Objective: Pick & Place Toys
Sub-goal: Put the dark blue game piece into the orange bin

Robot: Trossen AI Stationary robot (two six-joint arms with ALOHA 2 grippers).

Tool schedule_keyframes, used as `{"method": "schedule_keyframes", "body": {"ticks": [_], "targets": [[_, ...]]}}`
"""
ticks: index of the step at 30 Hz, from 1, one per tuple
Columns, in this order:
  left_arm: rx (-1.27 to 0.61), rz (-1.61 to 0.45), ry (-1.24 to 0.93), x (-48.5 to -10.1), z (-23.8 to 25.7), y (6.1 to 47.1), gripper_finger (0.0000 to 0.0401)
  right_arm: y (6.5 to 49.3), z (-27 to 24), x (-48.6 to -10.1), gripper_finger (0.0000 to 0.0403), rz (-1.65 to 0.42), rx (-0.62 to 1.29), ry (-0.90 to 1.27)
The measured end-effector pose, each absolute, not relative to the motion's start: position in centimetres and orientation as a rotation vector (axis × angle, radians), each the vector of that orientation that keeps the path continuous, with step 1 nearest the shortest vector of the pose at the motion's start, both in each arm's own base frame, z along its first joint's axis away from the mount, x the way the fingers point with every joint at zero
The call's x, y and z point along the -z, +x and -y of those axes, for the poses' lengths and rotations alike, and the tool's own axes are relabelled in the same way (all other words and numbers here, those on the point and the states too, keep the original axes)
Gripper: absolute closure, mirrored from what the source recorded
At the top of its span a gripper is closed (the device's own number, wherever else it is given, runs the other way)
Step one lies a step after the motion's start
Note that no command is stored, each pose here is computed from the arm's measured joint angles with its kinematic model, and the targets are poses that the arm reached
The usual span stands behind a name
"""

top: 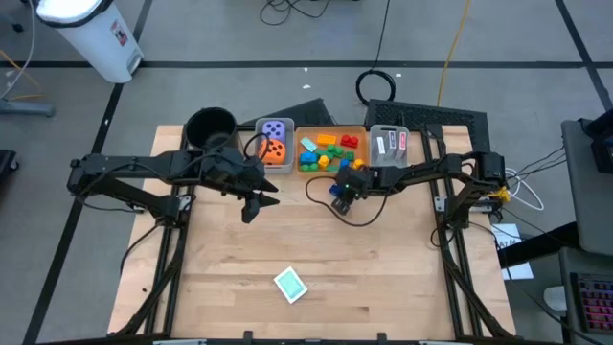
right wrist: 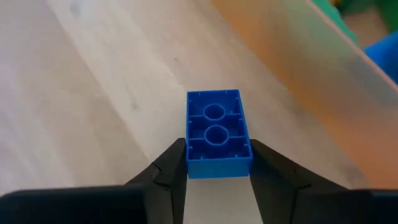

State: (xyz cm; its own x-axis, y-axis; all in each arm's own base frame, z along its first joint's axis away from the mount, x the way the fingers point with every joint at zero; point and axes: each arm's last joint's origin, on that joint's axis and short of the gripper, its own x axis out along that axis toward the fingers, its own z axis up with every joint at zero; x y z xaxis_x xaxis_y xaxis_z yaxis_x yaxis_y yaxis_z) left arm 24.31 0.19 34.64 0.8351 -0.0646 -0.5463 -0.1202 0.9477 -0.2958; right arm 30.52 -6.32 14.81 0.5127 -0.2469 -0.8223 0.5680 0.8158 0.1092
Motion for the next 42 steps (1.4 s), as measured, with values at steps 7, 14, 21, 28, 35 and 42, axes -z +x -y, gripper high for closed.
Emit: {"method": "schedule_keyframes", "body": {"ticks": [7, 14, 21, 28, 35, 42], "targets": [[-0.028, -0.584, -0.32, -34.6, -0.2, 24.3, 0.0215, 31.4, 6.4, -18.0, 0.0266, -0.785, 0.467, 0.406], [-0.026, -0.579, -0.311, -34.7, -0.2, 24.3, 0.0215, 31.6, 6.9, -23.6, 0.027, -0.551, 0.431, 0.374], [-0.027, -0.573, -0.31, -34.7, -0.3, 24.4, 0.0215, 31.3, 10.1, -28.0, 0.0269, -0.432, 0.508, 0.4], [-0.043, -0.571, -0.315, -34.7, -0.6, 24.4, 0.0215, 30.5, 14.4, -31.2, 0.0269, -0.357, 0.603, 0.326], [-0.054, -0.571, -0.323, -34.7, -0.9, 24.3, 0.0215, 27.3, 19.2, -31.0, 0.0269, -0.411, 0.704, 0.383], [-0.046, -0.571, -0.294, -34.7, -0.9, 24.3, 0.0215, 25.4, 22.1, -28.4, 0.0269, -0.572, 0.763, 0.443]]}}
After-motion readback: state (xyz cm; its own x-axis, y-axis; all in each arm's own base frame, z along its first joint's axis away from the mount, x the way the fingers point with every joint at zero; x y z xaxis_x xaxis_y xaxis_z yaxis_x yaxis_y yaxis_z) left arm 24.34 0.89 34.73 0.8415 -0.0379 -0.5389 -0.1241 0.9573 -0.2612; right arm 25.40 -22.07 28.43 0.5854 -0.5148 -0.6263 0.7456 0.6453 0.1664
